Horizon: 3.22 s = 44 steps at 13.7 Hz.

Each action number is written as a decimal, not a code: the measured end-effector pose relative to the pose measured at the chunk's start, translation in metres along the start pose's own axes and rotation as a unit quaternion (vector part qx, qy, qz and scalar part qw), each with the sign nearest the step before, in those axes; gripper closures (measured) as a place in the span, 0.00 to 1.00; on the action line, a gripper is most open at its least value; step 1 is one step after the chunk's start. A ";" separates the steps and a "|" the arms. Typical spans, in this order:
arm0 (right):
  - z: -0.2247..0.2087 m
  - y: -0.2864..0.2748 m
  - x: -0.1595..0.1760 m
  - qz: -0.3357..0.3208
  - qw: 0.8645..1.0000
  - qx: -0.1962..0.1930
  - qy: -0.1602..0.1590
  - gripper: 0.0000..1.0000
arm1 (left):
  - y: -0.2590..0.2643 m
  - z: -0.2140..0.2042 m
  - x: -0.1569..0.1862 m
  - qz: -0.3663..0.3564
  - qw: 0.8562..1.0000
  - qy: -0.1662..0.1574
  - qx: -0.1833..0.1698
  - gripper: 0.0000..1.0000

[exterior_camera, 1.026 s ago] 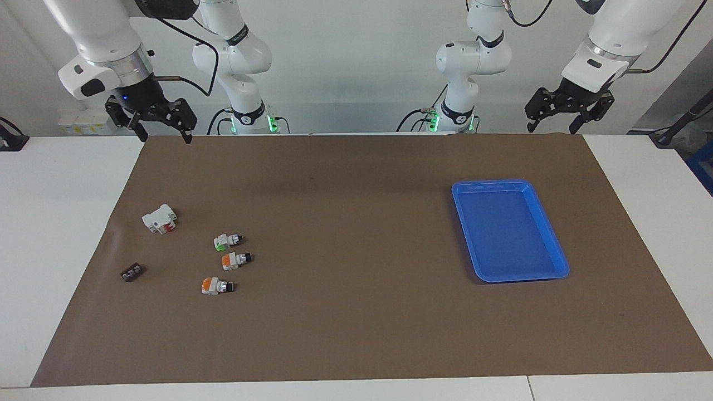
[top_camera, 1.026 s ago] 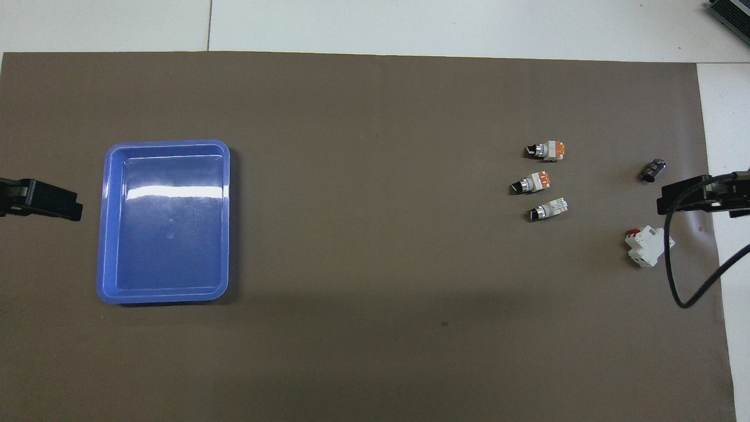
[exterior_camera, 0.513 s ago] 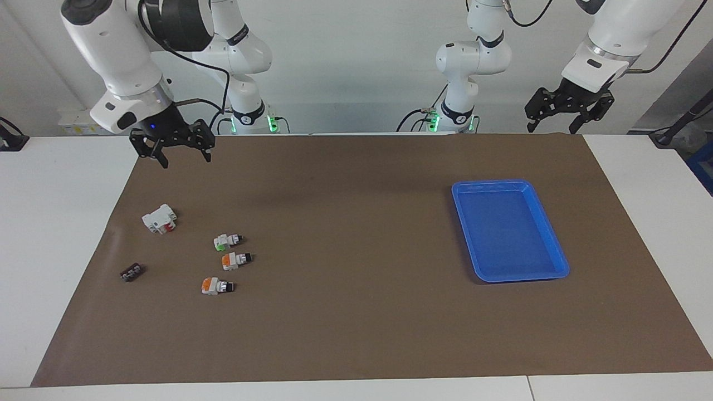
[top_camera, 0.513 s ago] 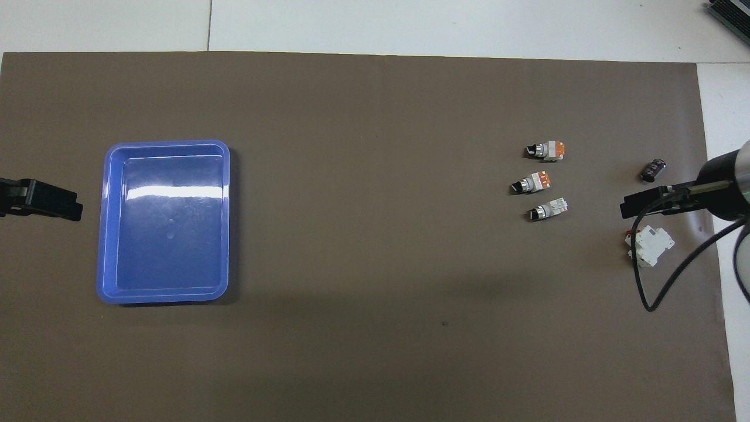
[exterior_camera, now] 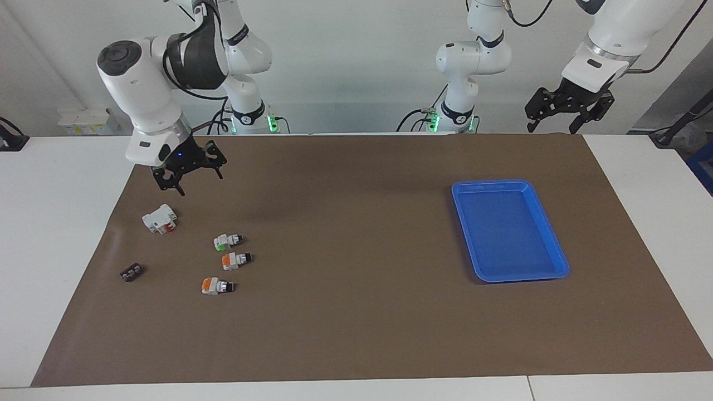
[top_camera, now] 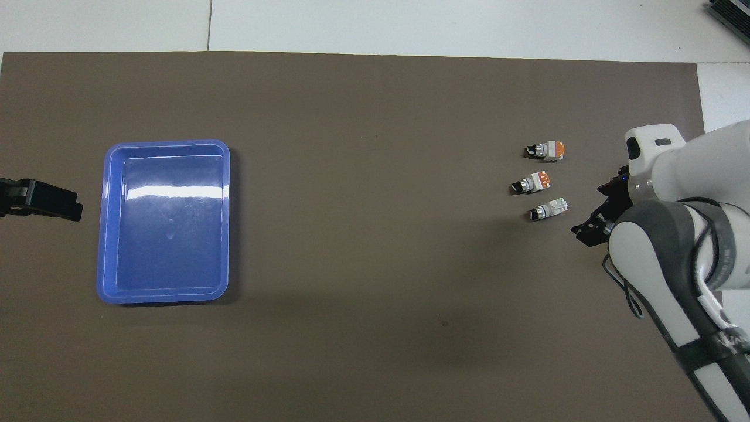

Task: Turn and place switch with both arms
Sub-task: 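Reach the right gripper down and grasp the nearest white switch connector, then lift the switch with the right gripper while the left gripper reaches toward it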

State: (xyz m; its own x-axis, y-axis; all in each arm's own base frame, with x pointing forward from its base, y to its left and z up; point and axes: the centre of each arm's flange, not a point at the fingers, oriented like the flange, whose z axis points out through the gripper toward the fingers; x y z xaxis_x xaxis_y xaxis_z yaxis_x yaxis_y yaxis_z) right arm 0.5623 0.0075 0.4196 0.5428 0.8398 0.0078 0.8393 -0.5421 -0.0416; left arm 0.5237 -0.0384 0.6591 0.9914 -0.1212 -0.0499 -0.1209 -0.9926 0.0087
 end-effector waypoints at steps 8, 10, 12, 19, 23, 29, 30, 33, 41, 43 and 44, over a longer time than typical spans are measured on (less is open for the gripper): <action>0.093 -0.005 0.011 -0.330 0.942 -0.063 0.012 0.00 | 0.000 0.000 0.000 0.000 1.000 0.000 0.000 0.00; 0.102 -0.008 0.005 -0.347 0.935 -0.070 0.012 0.00 | 0.000 0.000 0.000 0.000 1.000 0.000 0.000 0.00; 0.112 -0.010 -0.005 -0.345 0.937 -0.061 0.009 0.00 | 0.000 0.000 0.000 0.000 1.000 0.000 0.000 0.00; 0.123 -0.010 -0.029 -0.335 0.939 -0.082 0.011 0.00 | 0.000 0.000 0.000 0.000 1.000 0.000 0.000 0.00; 0.114 -0.003 -0.026 -0.332 0.938 -0.098 0.014 0.00 | 0.000 0.000 0.000 0.000 1.000 0.000 0.000 0.00; 0.119 -0.005 -0.028 -0.242 0.967 -0.083 0.019 0.00 | 0.000 0.000 0.000 0.000 1.000 0.000 0.000 0.00; 0.121 -0.005 -0.028 -0.238 0.968 -0.081 0.019 0.04 | 0.000 0.000 0.000 0.000 1.000 0.000 0.000 0.00; 0.124 -0.005 -0.028 -0.234 0.969 -0.079 0.019 0.23 | 0.000 0.000 0.000 0.000 1.000 0.000 0.000 0.00; 0.114 -0.018 -0.004 -0.315 0.949 -0.033 -0.002 0.67 | 0.000 0.000 0.000 0.000 1.000 0.000 0.000 0.00; 0.097 -0.023 0.008 -0.322 0.946 -0.020 0.002 0.67 | 0.000 0.000 0.000 0.000 1.000 0.000 0.000 0.00; 0.083 -0.030 0.016 -0.318 0.948 -0.004 0.016 0.67 | 0.000 0.000 0.000 0.000 1.000 0.000 0.000 0.00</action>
State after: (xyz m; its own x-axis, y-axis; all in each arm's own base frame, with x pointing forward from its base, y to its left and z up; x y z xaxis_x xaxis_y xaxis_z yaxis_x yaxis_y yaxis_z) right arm 0.5435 0.0393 0.3377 -0.0723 0.9956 0.0600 0.9973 0.0730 -0.0110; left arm 0.5237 -0.0384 0.6592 0.9914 -0.1212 -0.0499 -0.1209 -0.9926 0.0087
